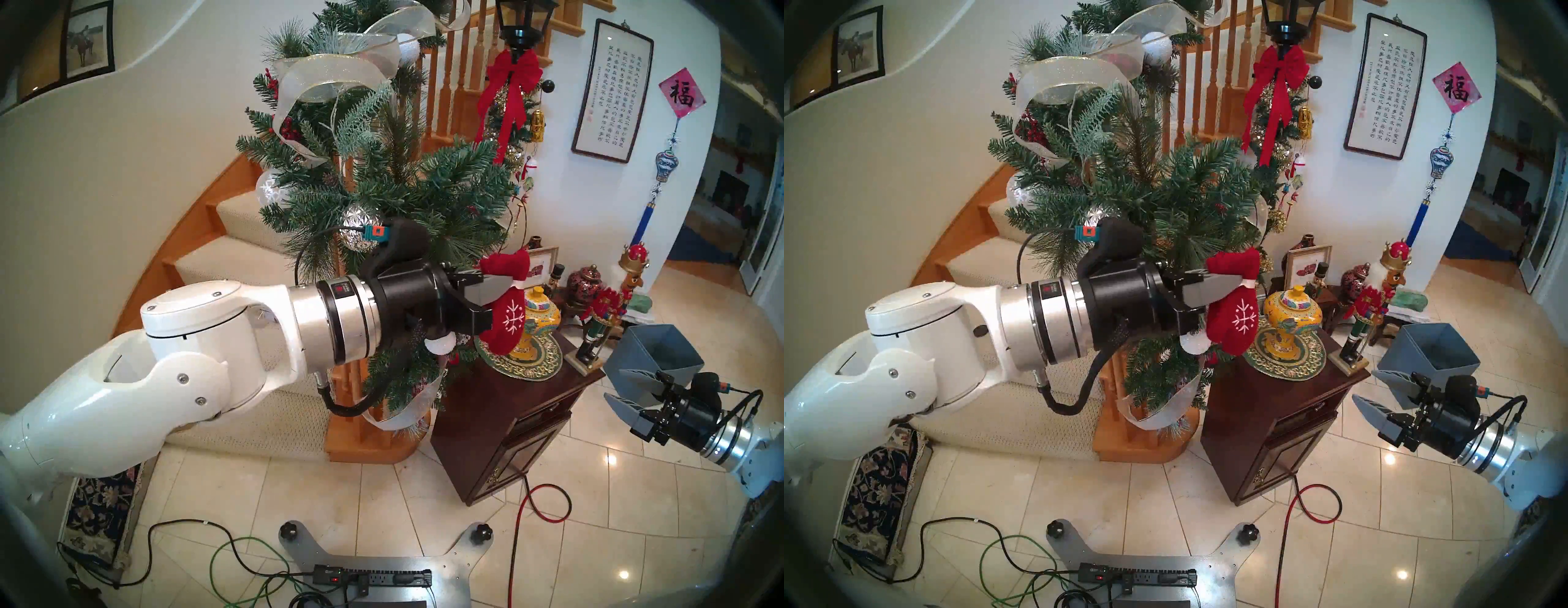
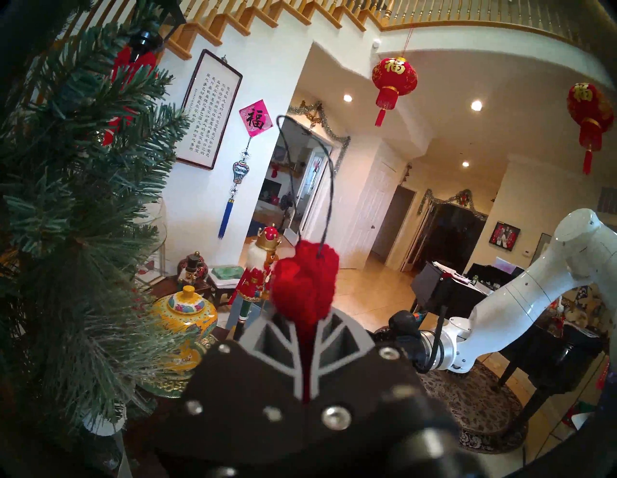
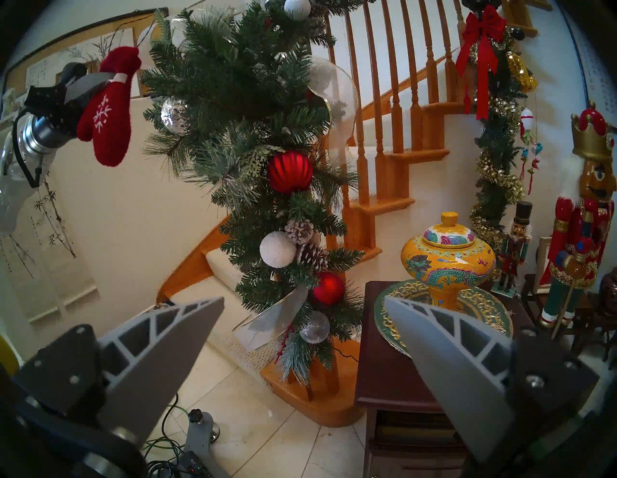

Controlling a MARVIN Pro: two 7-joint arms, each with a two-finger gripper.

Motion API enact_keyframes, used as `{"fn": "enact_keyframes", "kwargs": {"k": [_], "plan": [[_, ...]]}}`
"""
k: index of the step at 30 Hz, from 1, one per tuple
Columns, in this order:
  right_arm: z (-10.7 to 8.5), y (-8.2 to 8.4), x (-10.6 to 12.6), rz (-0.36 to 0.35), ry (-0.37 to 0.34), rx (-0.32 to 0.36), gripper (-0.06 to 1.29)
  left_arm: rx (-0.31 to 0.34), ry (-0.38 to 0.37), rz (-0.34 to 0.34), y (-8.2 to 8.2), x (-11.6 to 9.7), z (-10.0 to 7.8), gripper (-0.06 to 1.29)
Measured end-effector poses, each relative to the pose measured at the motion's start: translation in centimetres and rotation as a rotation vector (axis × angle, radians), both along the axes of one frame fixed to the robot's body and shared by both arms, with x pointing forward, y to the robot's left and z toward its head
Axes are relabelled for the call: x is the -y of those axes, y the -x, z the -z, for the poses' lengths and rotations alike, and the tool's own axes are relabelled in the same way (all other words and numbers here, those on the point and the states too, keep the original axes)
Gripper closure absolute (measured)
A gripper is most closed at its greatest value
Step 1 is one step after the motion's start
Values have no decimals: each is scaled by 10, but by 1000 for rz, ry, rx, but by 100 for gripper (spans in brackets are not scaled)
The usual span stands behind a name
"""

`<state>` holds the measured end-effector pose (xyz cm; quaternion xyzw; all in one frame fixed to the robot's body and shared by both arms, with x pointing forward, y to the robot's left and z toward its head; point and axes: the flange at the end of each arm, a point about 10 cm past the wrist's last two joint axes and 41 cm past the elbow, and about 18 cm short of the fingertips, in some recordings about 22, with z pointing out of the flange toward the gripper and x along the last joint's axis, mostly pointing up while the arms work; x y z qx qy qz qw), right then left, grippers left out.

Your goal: Hang the ornament onto the Christmas-tree-style decoration

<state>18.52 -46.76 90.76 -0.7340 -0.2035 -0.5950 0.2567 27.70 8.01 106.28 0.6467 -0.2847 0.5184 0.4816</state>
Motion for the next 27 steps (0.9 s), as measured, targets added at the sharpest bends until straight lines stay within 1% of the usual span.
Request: {"fn": "enact_keyframes", "kwargs": {"k": [13,27], "plan": [[0,0,0,-1,0,0,-2,13,23,-25,-5,-7,-11,125],[0,0,0,-1,0,0,-2,-1,50,-83,-25,-23,-17,125]]}}
